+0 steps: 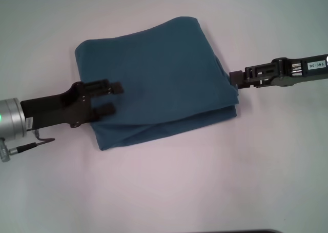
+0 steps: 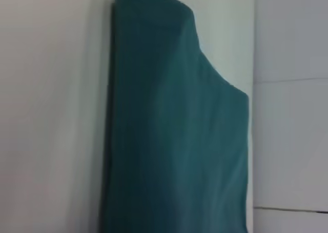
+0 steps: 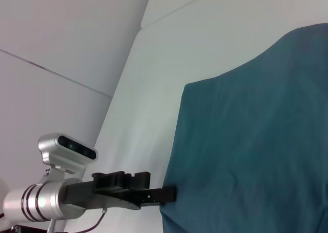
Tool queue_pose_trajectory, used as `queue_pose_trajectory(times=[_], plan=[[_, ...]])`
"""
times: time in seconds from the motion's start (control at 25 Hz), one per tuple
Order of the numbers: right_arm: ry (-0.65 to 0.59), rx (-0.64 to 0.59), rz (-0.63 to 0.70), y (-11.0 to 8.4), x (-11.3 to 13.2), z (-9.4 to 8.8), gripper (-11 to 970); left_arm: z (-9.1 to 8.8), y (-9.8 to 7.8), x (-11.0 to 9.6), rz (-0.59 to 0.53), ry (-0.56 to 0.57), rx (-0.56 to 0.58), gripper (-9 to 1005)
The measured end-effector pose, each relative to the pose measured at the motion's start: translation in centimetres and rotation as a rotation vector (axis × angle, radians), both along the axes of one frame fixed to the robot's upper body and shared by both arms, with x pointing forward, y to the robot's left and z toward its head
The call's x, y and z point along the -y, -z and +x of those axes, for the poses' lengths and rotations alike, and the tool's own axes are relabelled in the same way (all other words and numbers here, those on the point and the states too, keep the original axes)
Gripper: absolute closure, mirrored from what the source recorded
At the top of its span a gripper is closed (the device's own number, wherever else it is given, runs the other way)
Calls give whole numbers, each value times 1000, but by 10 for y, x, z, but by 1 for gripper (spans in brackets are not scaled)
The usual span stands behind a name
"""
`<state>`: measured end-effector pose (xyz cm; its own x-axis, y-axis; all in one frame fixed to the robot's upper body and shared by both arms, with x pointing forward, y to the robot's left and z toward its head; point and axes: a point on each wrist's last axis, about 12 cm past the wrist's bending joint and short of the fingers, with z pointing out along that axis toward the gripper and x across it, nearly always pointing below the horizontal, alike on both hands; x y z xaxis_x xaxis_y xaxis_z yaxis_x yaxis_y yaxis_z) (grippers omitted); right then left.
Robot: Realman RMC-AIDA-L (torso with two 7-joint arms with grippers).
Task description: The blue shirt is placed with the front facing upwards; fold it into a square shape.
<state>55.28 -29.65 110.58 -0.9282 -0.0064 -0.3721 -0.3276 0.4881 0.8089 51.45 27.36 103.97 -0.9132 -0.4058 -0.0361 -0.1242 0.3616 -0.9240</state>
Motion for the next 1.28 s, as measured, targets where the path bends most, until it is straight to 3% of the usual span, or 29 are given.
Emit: queue_pose_trajectory(times=[0.24, 0.48, 0.96, 1.12, 1.28], plan=[[4, -5, 1, 0, 0, 0, 373, -1, 0, -1, 0, 11, 0, 288], [3, -4, 0, -1, -1, 1, 373, -8, -16, -13, -87, 26, 53, 288], [9, -5, -3, 2, -2, 1, 374, -11, 8, 11, 15, 60, -8, 289], [12, -5, -3, 2, -1, 1, 373, -10, 8, 12, 27, 68, -10, 289], [15, -5, -6, 2, 0, 1, 373, -14, -3, 4, -46, 76, 27, 289]])
